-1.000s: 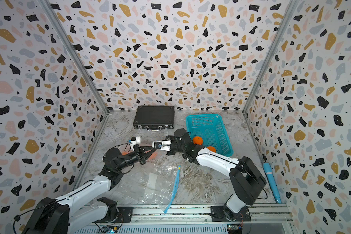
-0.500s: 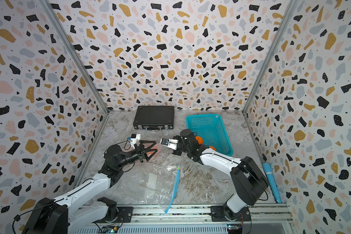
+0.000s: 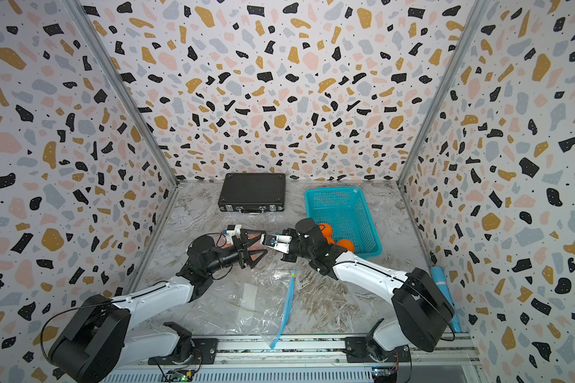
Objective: Open the zip-top bag and take out the orange
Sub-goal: Unzip the zipper on the zipper food storage bag.
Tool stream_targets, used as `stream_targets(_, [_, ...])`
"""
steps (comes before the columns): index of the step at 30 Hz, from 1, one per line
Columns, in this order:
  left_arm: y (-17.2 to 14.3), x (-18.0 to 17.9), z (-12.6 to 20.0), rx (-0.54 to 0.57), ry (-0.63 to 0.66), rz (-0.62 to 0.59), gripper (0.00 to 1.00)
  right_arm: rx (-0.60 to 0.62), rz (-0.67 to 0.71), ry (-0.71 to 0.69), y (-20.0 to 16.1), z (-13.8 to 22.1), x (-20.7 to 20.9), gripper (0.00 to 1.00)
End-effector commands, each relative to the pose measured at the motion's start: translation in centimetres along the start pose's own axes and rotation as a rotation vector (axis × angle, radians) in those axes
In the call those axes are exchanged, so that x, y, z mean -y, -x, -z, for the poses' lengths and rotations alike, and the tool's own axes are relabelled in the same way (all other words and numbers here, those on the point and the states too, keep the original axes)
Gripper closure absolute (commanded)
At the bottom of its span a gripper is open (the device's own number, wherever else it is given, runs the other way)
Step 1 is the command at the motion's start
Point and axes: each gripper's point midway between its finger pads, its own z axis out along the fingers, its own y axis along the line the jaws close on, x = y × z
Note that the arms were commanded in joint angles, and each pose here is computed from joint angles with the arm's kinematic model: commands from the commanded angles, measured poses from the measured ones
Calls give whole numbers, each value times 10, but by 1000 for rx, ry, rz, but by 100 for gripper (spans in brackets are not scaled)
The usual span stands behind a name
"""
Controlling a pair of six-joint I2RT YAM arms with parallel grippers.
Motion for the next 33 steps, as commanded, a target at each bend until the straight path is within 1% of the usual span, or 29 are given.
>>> stream_targets(1, [1,33,-2,17,-70,-87,30,-15,30,-12,2,6,-2,99])
stream_targets(2, [-1,36,-3,10,-82,-98,36,-19,39,-17,2,7,-3,99])
stream_targets(3, [-3,37,-4,-5,-86,-98,39,-26,51,-18,1,8,-5,99])
stream_targets(6, [-3,36,-6,-12,-88,-93,39,-21,63,-20,1,10,-8,99])
stream_targets(9, [-6,31,-11,-33,-70,-91,35,-26,75,-25,2,10,-8,99])
stream_targets(10, [-7,31,-12,-38,-75,-97,36,-34,83,-25,1,9,-9,99])
stream_targets(11, [-9,29,-13,-48,-75,-101,39,-45,90,-23,0,9,-9,99])
stream_targets(12, [-11,27,-15,-55,-74,-102,44,-49,93,-21,0,8,-9,99])
stream_targets(14, [-12,26,-18,-74,-80,-107,63,-46,95,-22,1,9,-9,99])
stream_targets(16, [-13,26,-23,-95,-97,-106,70,-44,98,-17,3,9,-11,99])
stream_targets(17, [-13,26,-25,-109,-106,-104,76,-44,100,-19,3,10,-11,99])
stream_targets(18, [-13,26,-27,-118,-120,-101,85,-46,101,-19,3,10,-11,99])
stream_targets(20, [-16,29,-29,-140,-170,-102,100,-53,107,-23,2,9,-11,99])
stream_targets(24, [-20,37,-32,-190,-260,-115,100,-72,128,-53,-2,7,-6,99])
stream_targets(29, [-24,36,-30,-201,-258,-127,100,-74,141,-76,-3,3,5,99])
stream_targets(33, [-34,52,-21,-230,-286,-151,100,-57,127,-78,-7,-1,16,98])
